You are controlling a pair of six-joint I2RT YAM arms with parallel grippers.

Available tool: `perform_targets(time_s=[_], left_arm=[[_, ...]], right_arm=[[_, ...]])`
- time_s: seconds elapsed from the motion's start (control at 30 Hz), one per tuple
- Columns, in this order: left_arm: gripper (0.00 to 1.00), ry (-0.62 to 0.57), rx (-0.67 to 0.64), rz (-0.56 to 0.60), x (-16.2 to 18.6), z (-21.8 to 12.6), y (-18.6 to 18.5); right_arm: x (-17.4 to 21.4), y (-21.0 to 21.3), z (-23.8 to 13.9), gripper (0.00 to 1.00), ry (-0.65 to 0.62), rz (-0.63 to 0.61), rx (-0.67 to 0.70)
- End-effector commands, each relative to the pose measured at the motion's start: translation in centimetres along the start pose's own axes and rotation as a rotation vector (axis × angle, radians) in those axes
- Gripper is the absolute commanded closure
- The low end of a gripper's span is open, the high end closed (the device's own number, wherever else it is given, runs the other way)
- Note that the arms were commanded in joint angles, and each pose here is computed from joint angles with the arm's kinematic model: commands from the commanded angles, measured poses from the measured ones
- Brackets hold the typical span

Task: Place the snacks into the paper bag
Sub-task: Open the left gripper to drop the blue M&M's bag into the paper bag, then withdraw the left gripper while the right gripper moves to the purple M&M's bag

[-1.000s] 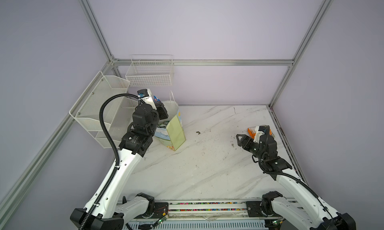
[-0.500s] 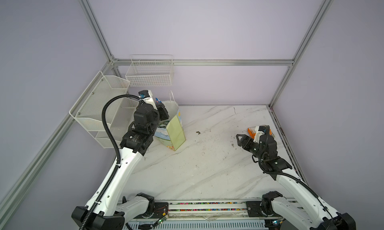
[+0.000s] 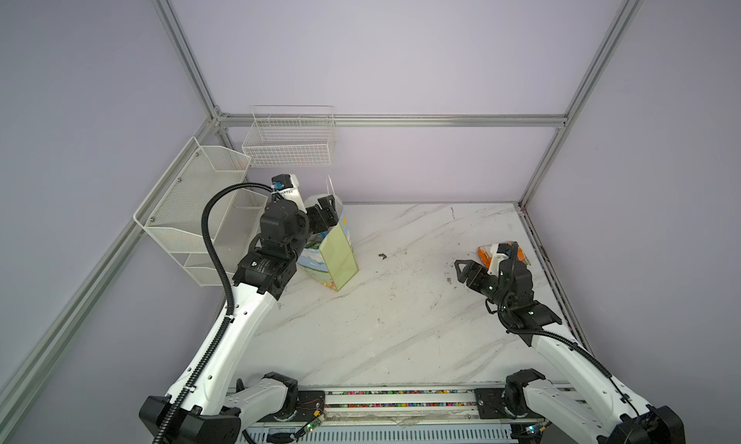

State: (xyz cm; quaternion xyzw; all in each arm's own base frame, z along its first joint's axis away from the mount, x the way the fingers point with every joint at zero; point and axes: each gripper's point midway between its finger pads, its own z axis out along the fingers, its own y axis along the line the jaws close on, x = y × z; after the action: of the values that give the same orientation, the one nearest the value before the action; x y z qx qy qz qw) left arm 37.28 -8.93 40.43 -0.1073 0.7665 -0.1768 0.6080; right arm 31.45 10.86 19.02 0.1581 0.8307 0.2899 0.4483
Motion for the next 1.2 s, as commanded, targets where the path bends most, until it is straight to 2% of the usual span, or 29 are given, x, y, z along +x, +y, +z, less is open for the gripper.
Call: perform_targets(time_s=[0.0,0.17,0.43,0.77,0.93,1.17], left_arm=[[0.1,-0.039,0.067,0.017,-1.0,-1.6,-1.9],[0.1,-0.053,0.114,0.108,-0.7,-2.6,-4.6],[0.11,-0.017,0.215,0.248,2.3,-3.2,-9.5],[0.14,0.1,0.347,0.305,8.7,-3.4,-12.6],[0.14,0.17,0.404,0.313,12.7,-3.9,-13.1],[0.13,0.233,0.456,0.297,16.4,-4.7,-13.2]], right_arm=[[-1.1,0.9,-0.1,0.15,-0.031,0.003,-0.025],[-1.3,0.8,0.0,0.15,-0.033,0.011,-0.019],[-1.9,0.4,-0.1,0.13,-0.055,0.038,0.021],[-2.7,-1.2,0.4,0.13,-0.061,0.033,0.101],[-4.0,-2.3,0.5,0.13,-0.07,0.03,0.152],[-6.0,-5.4,0.6,0.13,-0.078,0.067,0.231]])
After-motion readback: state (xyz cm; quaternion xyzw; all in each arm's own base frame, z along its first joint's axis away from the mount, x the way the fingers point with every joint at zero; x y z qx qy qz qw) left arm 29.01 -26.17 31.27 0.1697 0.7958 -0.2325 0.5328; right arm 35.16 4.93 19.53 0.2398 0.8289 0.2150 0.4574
